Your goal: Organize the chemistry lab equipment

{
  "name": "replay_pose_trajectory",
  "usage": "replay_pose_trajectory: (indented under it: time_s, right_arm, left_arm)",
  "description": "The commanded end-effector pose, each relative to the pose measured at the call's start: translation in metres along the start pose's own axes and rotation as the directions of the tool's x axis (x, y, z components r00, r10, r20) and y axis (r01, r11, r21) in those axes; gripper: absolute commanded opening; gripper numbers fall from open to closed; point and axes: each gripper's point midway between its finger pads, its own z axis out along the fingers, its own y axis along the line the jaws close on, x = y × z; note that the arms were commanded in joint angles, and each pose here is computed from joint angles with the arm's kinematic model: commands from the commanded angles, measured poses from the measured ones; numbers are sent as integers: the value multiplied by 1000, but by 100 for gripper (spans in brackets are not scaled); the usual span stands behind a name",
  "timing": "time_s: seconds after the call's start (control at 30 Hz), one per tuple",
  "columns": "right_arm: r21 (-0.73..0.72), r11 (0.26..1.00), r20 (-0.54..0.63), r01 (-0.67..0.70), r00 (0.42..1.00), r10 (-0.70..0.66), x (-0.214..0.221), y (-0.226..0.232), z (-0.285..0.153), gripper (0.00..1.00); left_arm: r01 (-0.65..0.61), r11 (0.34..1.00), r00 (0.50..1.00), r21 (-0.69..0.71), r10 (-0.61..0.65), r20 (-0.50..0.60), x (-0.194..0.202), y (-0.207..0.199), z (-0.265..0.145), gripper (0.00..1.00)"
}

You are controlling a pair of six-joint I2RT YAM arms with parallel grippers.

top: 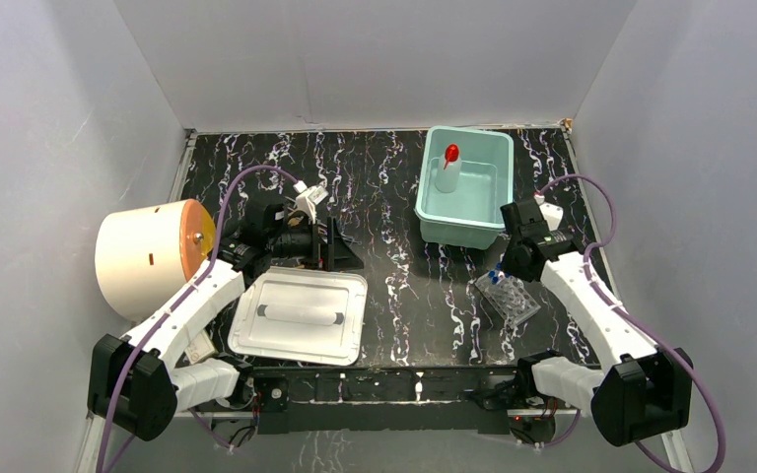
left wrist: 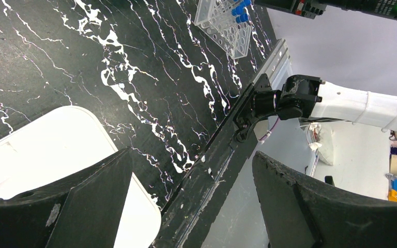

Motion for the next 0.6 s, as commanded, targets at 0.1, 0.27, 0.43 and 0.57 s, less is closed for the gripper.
replay_pose_trajectory:
  time_s: [0.1,0.27,0.43,0.57]
  right_arm:
    - [10,999,58,-40,998,40,-19,-2,-7,35]
    - [68,997,51,-44,998,40,-21,-11,6,35]
    - [21,998,34,-55,998,55,-26,-3,15,36]
    - [-24,998,-12,-61,998,61,-15,4,24,36]
  left_arm:
    - [-25,999,1000,22,25,-2,-1,-7,-2,84]
    - [-21,1000,1000,22,21,-6,0,-6,-2,84]
    - [-20,1000,1000,20,20,-9,1,-5,-2,84]
    - [-17,1000,1000,19,17,-11,2,-4,-1,84]
